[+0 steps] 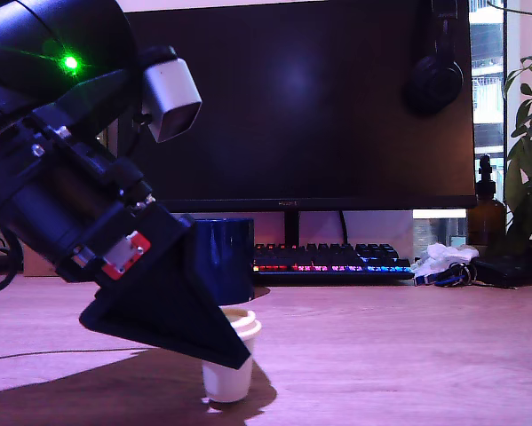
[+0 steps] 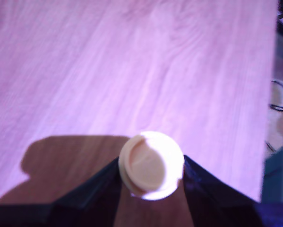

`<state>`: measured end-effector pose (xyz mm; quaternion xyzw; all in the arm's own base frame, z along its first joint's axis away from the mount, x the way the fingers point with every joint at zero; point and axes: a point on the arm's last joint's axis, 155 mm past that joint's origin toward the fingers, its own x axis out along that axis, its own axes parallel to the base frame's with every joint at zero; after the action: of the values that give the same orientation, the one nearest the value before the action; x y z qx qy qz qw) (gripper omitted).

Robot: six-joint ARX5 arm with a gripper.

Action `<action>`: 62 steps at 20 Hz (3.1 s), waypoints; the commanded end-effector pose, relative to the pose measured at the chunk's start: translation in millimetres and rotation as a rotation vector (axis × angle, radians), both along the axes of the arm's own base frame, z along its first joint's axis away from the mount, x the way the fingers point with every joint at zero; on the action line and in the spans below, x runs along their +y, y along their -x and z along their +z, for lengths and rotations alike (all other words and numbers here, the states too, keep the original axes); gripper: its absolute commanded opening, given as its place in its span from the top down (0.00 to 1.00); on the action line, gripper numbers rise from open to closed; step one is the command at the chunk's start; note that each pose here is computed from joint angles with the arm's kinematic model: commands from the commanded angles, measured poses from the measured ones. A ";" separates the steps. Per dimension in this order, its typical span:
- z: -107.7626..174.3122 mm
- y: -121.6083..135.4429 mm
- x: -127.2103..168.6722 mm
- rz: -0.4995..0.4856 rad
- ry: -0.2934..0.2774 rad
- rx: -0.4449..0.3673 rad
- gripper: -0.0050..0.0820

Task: Pick up the coffee capsules on the table and drop them inside the coffee cup

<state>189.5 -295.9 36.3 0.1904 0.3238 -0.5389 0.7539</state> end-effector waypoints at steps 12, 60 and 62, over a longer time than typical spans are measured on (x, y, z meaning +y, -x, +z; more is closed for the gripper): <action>35.0 -77.0 19.1 0.271 0.118 -0.028 0.58; 111.9 -257.2 41.4 0.585 0.225 -0.185 0.58; 112.3 -258.1 40.7 0.584 0.228 -0.187 0.58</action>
<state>444.2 -253.3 148.8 0.0570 0.2344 -0.3116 0.9191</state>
